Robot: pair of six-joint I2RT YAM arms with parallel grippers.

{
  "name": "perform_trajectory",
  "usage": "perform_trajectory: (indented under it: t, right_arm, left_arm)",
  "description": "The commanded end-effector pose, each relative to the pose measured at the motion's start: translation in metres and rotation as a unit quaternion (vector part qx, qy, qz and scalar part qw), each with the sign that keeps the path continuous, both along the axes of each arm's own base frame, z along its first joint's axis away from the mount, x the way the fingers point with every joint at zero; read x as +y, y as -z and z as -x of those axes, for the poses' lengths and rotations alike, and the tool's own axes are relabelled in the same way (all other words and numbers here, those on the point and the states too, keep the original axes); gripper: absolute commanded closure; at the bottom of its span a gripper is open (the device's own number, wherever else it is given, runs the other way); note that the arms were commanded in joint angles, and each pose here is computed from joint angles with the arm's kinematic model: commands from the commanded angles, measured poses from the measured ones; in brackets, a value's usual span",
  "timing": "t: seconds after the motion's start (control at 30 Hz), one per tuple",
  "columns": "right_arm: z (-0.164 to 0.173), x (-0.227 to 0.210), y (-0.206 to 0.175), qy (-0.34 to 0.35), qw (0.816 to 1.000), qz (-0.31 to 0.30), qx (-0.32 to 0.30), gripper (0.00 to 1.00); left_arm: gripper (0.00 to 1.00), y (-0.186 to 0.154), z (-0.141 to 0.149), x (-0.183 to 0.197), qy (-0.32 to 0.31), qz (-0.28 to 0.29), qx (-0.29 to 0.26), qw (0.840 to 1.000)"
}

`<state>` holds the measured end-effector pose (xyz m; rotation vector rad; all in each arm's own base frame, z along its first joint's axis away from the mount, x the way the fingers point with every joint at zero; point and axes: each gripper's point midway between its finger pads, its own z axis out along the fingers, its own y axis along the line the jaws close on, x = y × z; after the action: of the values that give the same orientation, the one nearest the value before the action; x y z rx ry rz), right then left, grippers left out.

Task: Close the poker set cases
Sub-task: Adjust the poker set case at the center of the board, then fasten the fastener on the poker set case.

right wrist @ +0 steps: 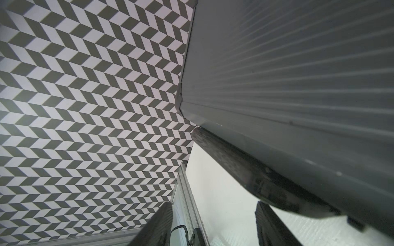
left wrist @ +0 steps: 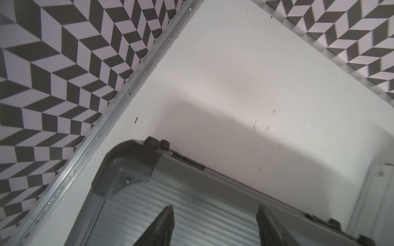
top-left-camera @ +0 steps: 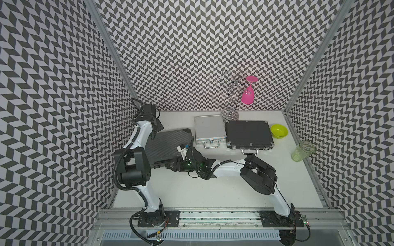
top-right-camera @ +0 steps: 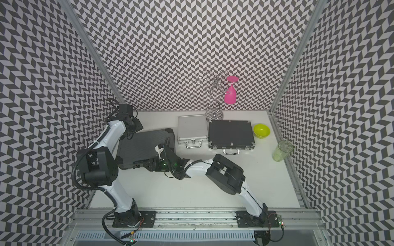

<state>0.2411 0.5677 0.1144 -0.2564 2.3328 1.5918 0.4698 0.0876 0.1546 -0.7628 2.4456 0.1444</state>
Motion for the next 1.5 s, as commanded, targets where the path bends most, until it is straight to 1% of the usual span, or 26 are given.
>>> perform_trajectory:
  t: [0.0, 0.07, 0.23, 0.4, 0.43, 0.47, 0.5, 0.57, 0.7, 0.8, 1.0, 1.1, 1.17, 1.27, 1.37, 1.47]
  right_arm:
    - [-0.002, 0.007, -0.002, 0.000, 1.000, -0.013, -0.012, 0.37]
    - [-0.002, 0.008, 0.001, -0.002, 1.000, -0.013, -0.009, 0.37]
    - [-0.004, 0.008, 0.010, 0.004, 1.000, -0.002, -0.007, 0.36]
    - [0.003, 0.006, 0.018, 0.019, 1.000, 0.011, 0.004, 0.27]
    - [0.004, 0.006, 0.017, 0.023, 1.000, 0.010, 0.007, 0.21]
    - [0.006, 0.007, 0.016, 0.025, 1.000, 0.007, 0.008, 0.02]
    - [0.007, 0.009, 0.016, 0.029, 0.999, 0.009, 0.011, 0.01]
    - [0.011, 0.013, 0.017, 0.027, 0.999, 0.006, 0.020, 0.00]
    - [0.014, 0.014, 0.022, 0.057, 0.997, 0.004, 0.048, 0.01]
    - [0.015, 0.018, 0.021, 0.074, 0.995, -0.007, 0.067, 0.00]
    - [0.012, 0.033, 0.027, 0.086, 0.991, -0.029, 0.100, 0.00]
    - [0.007, 0.038, 0.026, 0.100, 0.989, -0.037, 0.098, 0.00]
    - [0.006, 0.042, 0.031, 0.099, 0.990, -0.016, 0.095, 0.00]
    - [0.004, 0.037, 0.036, 0.117, 0.989, -0.007, 0.088, 0.01]
    - [-0.003, 0.034, 0.047, 0.135, 0.988, 0.018, 0.078, 0.01]
    - [-0.008, 0.037, 0.052, 0.141, 0.987, 0.030, 0.066, 0.01]
  left_arm:
    - [0.36, -0.025, -0.025, 0.030, -0.020, -0.044, -0.027, 0.998]
    - [0.37, -0.022, -0.038, 0.032, -0.008, -0.049, -0.025, 0.998]
    - [0.37, 0.007, -0.053, 0.035, -0.014, -0.040, -0.002, 0.999]
    - [0.37, 0.031, -0.060, 0.034, -0.013, -0.036, 0.024, 0.999]
    - [0.37, 0.035, -0.061, 0.032, -0.010, -0.033, 0.028, 0.999]
    - [0.38, 0.038, -0.063, 0.030, -0.006, -0.029, 0.029, 0.999]
    - [0.38, 0.042, -0.064, 0.029, -0.006, -0.028, 0.032, 0.999]
    - [0.39, 0.050, -0.065, 0.028, -0.003, -0.025, 0.039, 0.999]
    - [0.41, 0.066, -0.064, 0.023, 0.005, -0.014, 0.061, 0.998]
    - [0.44, 0.077, -0.058, 0.018, 0.011, -0.003, 0.077, 0.997]
    - [0.55, 0.094, -0.040, 0.007, 0.025, 0.024, 0.098, 0.995]
    - [0.58, 0.099, -0.033, 0.007, 0.027, 0.029, 0.110, 0.993]
    - [0.58, 0.103, -0.028, 0.009, 0.022, 0.034, 0.114, 0.993]
    - [0.59, 0.108, -0.022, 0.011, 0.021, 0.044, 0.121, 0.992]
    - [0.59, 0.109, -0.019, 0.009, 0.023, 0.049, 0.124, 0.991]
    - [0.59, 0.107, -0.018, 0.008, 0.023, 0.051, 0.124, 0.991]
